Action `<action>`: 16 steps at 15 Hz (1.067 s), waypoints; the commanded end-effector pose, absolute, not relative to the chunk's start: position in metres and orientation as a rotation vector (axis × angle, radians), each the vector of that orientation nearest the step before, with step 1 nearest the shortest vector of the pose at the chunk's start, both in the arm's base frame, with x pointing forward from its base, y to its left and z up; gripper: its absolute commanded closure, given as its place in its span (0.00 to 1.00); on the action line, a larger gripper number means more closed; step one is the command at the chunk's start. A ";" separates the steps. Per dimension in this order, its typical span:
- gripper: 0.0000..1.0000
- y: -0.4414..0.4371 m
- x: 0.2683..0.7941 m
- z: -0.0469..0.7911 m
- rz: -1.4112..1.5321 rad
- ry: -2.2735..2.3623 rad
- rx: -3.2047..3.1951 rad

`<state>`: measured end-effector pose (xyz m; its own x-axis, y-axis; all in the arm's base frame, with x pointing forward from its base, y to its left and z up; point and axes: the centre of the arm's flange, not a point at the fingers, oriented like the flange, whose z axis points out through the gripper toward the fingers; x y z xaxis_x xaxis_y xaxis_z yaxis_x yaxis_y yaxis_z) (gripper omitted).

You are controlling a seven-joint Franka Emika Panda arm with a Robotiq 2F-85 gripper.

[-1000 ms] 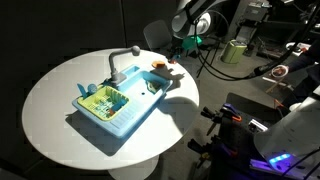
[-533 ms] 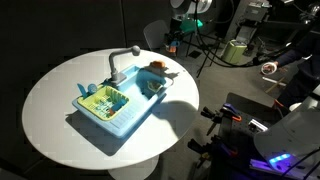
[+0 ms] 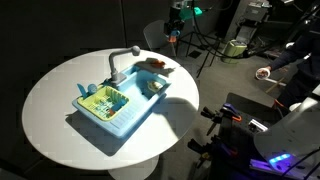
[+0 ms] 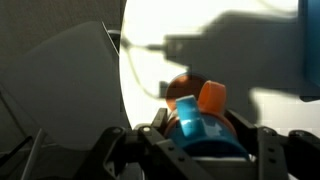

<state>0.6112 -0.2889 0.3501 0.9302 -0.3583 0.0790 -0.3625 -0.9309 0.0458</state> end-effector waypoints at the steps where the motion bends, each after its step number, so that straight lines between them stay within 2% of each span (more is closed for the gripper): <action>1: 0.64 -0.302 0.639 0.341 0.071 -0.561 3.006; 16: 0.64 -0.316 0.680 0.263 0.021 -0.462 3.019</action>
